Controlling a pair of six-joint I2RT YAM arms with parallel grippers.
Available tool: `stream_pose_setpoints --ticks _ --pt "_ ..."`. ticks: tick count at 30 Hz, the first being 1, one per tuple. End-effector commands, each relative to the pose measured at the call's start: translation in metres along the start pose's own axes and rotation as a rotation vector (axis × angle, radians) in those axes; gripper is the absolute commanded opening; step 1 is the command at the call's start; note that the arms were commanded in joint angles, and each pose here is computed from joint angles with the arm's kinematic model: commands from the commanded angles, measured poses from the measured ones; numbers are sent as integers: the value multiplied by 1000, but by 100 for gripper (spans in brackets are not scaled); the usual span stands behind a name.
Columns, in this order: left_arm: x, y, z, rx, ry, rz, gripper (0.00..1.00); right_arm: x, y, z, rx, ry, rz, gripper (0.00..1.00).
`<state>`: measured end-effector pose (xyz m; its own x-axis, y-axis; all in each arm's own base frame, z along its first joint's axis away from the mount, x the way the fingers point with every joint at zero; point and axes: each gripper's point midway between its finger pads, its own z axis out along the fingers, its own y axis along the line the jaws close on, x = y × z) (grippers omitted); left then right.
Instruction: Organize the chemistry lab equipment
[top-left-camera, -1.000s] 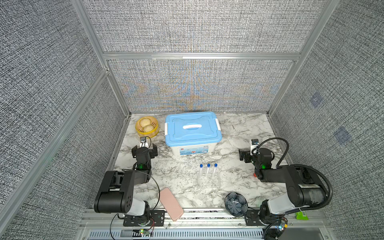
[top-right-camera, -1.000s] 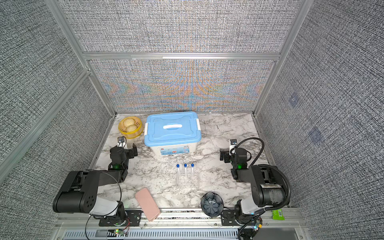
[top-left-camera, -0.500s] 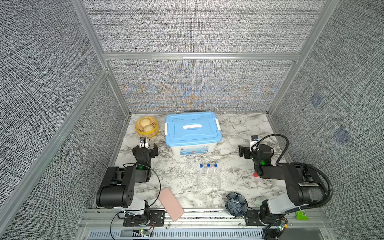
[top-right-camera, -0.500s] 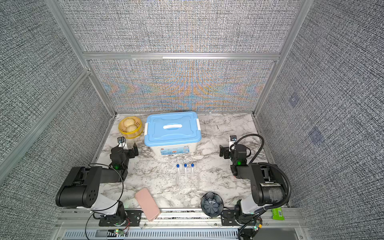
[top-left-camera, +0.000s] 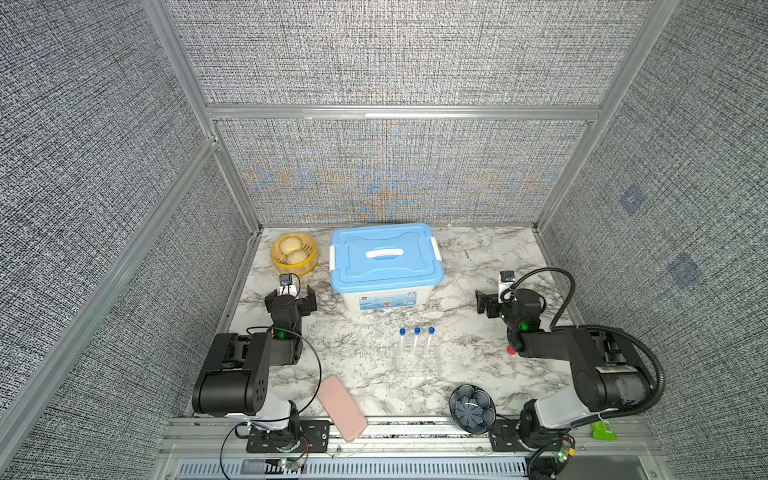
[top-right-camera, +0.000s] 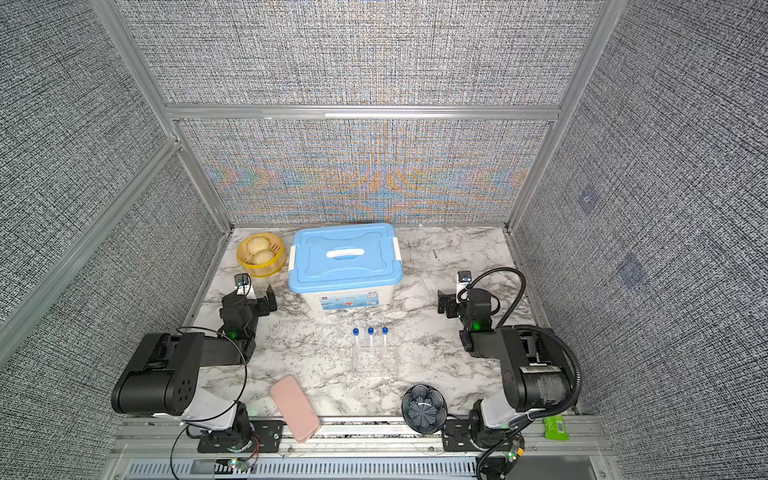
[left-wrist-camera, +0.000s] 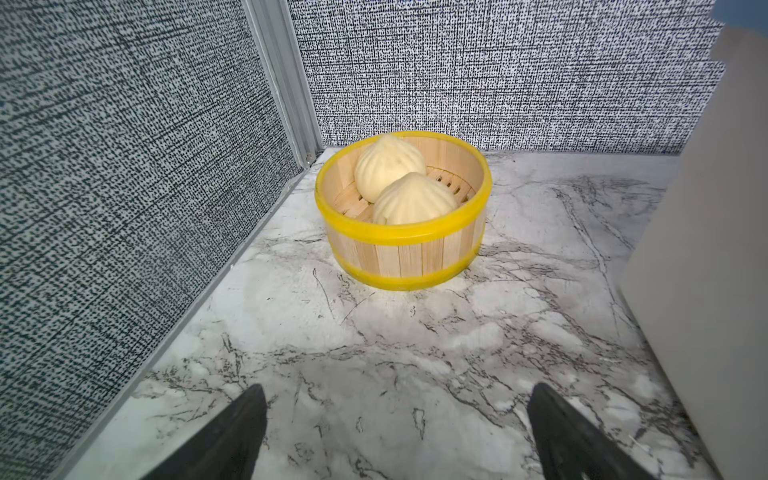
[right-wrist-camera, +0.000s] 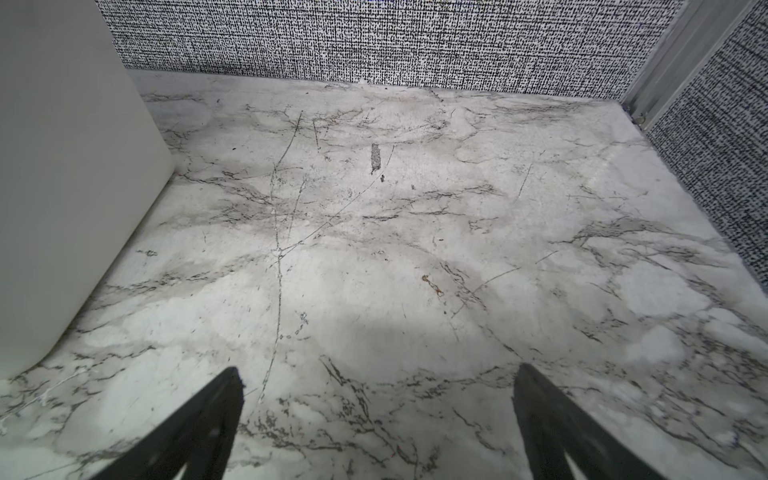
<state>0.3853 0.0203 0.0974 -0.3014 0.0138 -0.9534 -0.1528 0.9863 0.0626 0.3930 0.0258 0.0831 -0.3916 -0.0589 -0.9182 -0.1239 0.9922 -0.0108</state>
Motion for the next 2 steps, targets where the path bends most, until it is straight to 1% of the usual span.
stream_pose_setpoints --ticks 1,2 --pt "-6 0 0 3 -22 -12 99 -6 -3 0 22 -22 -10 99" --pt "-6 0 0 3 -23 -10 99 -6 -4 -1 23 -24 -10 99"
